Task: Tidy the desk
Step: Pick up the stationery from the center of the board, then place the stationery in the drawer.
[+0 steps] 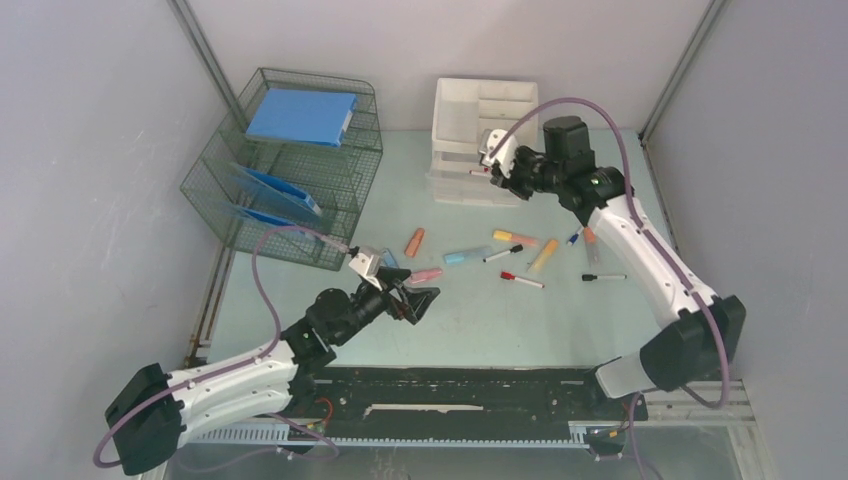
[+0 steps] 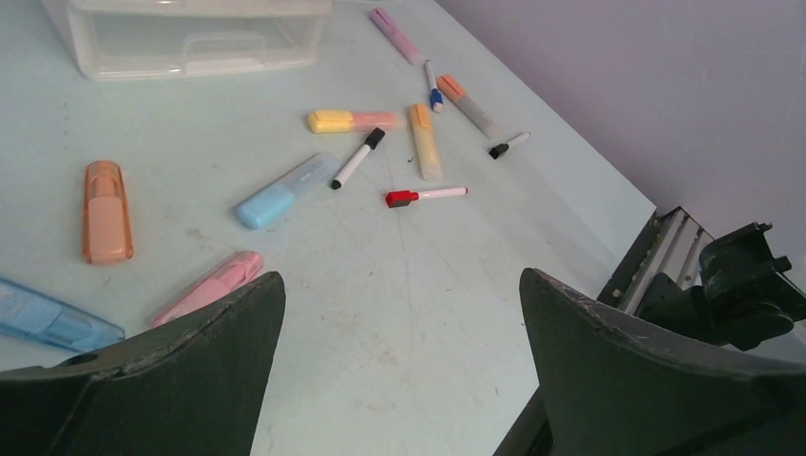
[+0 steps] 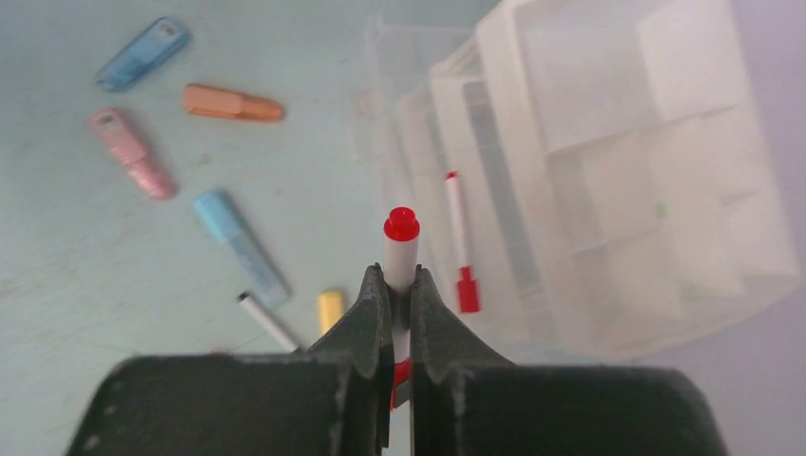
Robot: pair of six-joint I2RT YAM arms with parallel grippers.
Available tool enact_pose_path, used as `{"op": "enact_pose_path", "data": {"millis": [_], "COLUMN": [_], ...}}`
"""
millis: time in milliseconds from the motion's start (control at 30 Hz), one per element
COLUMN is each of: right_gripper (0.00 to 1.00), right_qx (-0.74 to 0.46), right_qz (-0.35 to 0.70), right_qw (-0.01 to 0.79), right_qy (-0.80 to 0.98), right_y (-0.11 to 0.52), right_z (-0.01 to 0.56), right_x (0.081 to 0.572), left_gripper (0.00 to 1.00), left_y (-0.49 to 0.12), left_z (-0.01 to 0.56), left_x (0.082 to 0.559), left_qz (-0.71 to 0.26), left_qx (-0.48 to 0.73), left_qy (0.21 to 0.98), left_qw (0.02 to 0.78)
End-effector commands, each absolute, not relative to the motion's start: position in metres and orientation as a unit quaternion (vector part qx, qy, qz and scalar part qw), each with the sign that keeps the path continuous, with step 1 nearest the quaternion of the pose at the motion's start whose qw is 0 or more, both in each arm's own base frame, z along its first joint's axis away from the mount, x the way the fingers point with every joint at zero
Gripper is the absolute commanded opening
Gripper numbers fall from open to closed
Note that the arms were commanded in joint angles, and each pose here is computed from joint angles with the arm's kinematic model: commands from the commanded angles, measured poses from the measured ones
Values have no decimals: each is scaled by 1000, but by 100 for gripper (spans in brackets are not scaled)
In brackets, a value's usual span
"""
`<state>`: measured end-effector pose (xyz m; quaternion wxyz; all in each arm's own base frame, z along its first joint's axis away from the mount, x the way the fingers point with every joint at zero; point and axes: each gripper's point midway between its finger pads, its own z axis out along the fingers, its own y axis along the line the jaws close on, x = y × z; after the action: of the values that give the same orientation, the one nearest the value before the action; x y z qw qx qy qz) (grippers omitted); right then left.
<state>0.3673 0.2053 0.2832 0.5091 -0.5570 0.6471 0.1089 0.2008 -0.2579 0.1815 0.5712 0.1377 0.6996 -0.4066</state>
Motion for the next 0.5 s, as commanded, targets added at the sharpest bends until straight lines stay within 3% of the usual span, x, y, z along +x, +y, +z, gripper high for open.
{"op": "enact_pose_path", "data": {"millis": [0,467], "right_gripper": [0,0], "right_qx": [-573,-578], "right_qz": [42,-28], "right_qw": [532,516], "right_qy": [622,631], "right_y": [214,233], "right_z": [311,298], "right_x": [405,479], "left_gripper": [100,100], "left_y": [-247,-234], "left_z": [178,170], "left_x": [202,198], "left_qz": [-398,-395], "left_qx": [124,109], "left_qy": [700,702], "left_qw": [580,582]}}
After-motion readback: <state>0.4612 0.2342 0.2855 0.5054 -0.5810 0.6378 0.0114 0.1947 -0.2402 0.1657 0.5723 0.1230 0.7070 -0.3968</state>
